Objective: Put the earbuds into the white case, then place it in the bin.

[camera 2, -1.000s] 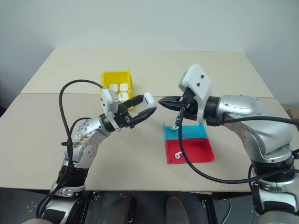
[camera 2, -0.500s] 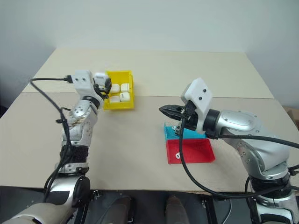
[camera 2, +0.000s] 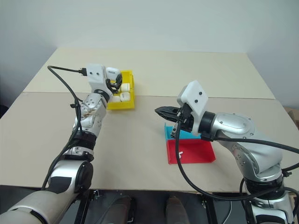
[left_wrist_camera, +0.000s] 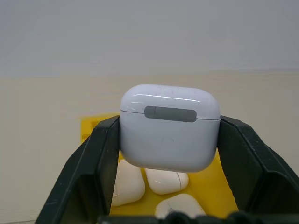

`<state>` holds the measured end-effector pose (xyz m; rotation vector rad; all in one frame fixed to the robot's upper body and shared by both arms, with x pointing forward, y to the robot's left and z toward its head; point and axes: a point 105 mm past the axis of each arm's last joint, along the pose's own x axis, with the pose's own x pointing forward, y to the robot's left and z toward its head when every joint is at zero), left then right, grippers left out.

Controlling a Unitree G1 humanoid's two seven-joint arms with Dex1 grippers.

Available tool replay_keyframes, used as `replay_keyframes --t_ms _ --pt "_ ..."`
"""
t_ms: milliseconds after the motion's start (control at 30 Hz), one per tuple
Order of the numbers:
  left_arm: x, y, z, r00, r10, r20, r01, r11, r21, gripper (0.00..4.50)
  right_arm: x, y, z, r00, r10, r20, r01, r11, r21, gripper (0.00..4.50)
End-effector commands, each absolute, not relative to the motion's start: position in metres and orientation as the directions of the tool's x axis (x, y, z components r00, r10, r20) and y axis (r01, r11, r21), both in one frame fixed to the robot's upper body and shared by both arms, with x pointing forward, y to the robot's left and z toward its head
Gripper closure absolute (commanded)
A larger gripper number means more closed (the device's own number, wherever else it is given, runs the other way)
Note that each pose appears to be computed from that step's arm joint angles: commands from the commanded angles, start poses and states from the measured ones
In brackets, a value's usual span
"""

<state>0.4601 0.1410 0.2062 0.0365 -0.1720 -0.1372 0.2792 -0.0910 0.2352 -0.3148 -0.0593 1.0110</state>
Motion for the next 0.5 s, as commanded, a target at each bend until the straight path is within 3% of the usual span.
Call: replay_keyframes --t_ms 33,133,167,333,500 --pt "0.465 0.137 0.212 0.976 -0.154 0.151 0.139 0.984 0.108 0.94 0.273 -0.086 0.247 0.519 0.853 -0.048 -0.812 0.475 -0.339 4.5" --pt "0.467 0.138 0.21 0.976 -0.161 0.147 0.15 0.985 0.084 0.09 0.274 -0.086 0.248 0.517 0.855 -0.043 -0.812 0.474 -0.342 4.5" --pt "0.468 0.139 0.21 0.977 -0.155 0.147 0.144 0.986 0.086 0.01 0.274 -0.085 0.248 0.518 0.854 -0.043 -0.811 0.475 -0.343 4.5" --pt "0.449 0.149 0.223 0.949 -0.199 0.245 0.172 0.977 0.129 0.01 0.275 -0.089 0.254 0.533 0.846 -0.02 -0.794 0.492 -0.358 4.5" --pt "0.398 0.158 0.231 0.888 -0.397 0.233 0.347 0.91 0.226 0.01 0.291 -0.097 0.256 0.626 0.778 0.05 -0.704 0.591 -0.395 4.5"
